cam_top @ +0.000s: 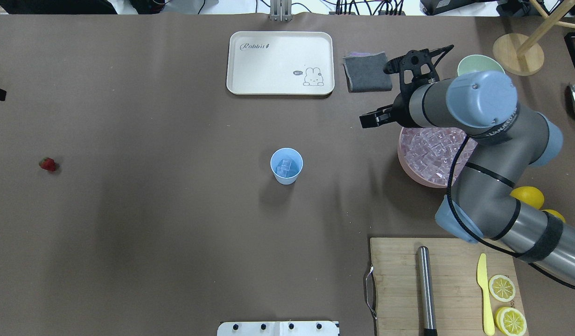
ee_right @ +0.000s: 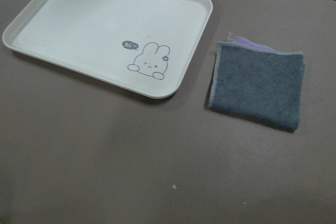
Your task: Put ice and strawberries in cup
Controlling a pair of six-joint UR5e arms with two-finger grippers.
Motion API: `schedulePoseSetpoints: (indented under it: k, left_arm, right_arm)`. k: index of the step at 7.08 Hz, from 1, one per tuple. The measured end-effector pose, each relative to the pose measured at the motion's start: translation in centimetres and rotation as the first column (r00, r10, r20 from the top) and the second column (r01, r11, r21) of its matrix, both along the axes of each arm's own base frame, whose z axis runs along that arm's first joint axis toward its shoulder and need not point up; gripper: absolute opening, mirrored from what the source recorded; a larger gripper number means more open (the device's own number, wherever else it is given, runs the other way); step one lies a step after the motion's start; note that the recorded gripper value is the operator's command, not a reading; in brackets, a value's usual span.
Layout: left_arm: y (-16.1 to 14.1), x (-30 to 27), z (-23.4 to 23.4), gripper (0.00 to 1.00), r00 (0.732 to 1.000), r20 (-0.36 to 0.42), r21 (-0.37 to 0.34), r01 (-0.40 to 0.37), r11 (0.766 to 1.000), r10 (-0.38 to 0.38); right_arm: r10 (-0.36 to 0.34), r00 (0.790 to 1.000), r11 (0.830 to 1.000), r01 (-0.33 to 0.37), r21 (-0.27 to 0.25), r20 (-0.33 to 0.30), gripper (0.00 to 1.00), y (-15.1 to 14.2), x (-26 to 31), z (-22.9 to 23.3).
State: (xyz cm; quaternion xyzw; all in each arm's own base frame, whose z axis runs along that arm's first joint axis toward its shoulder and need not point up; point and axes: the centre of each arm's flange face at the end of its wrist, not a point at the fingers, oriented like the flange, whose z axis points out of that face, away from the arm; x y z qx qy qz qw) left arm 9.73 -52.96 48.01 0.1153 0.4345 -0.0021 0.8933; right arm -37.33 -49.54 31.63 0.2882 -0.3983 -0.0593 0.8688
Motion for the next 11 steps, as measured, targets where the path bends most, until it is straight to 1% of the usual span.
schedulePoseSetpoints:
  k: [1,3,4,5,6,7,8,10,11]
  left_arm:
    - [0.1,2.2,0.9,0.98,1.0,-0.022,-0.011,-0.006,1.0,0.005]
    - [-0.3,4.3,3.5,0.98,0.999,-0.048,-0.014,-0.007,1.0,0.006]
    - [-0.6,4.7,3.9,0.98,0.999,-0.054,-0.015,-0.005,1.0,0.004]
    - [-1.0,4.9,3.9,0.98,0.998,-0.057,-0.016,-0.001,1.0,0.0]
    - [-1.3,5.2,3.8,0.98,0.998,-0.058,-0.016,0.002,1.0,-0.003]
    - [-1.4,5.6,3.8,0.98,0.999,-0.048,-0.013,0.007,1.0,-0.007]
    - [-1.5,6.1,3.8,0.98,0.999,-0.033,-0.005,0.012,1.0,-0.012]
    - [-1.7,6.6,3.3,0.98,1.0,-0.025,0.007,0.018,1.0,-0.018]
    - [-1.8,6.6,3.1,0.98,1.0,-0.025,0.01,0.019,1.0,-0.019]
  right_arm:
    - [0.004,1.0,1.0,-0.004,-0.017,0.009,1.0,-0.6,2.1,1.6]
    - [0.003,0.999,0.997,0.0,-0.074,0.046,1.0,-2.7,7.8,3.3]
    - [-0.003,0.998,0.995,0.01,-0.096,0.067,1.0,-4.0,11.5,3.9]
    - [-0.015,0.997,0.993,0.023,-0.112,0.075,1.0,-4.7,15.7,5.4]
    - [-0.017,0.998,0.99,0.026,-0.141,0.068,1.0,-4.6,19.3,8.1]
    - [-0.004,0.998,0.982,0.014,-0.187,0.056,1.0,-4.1,22.1,11.1]
    - [0.012,0.999,0.969,-0.001,-0.248,0.041,1.0,-3.7,24.0,14.5]
    - [0.028,1.0,0.933,-0.022,-0.358,0.012,1.0,-3.7,25.4,20.4]
    - [0.04,0.999,0.918,-0.037,-0.394,-0.001,1.0,-3.7,26.2,22.4]
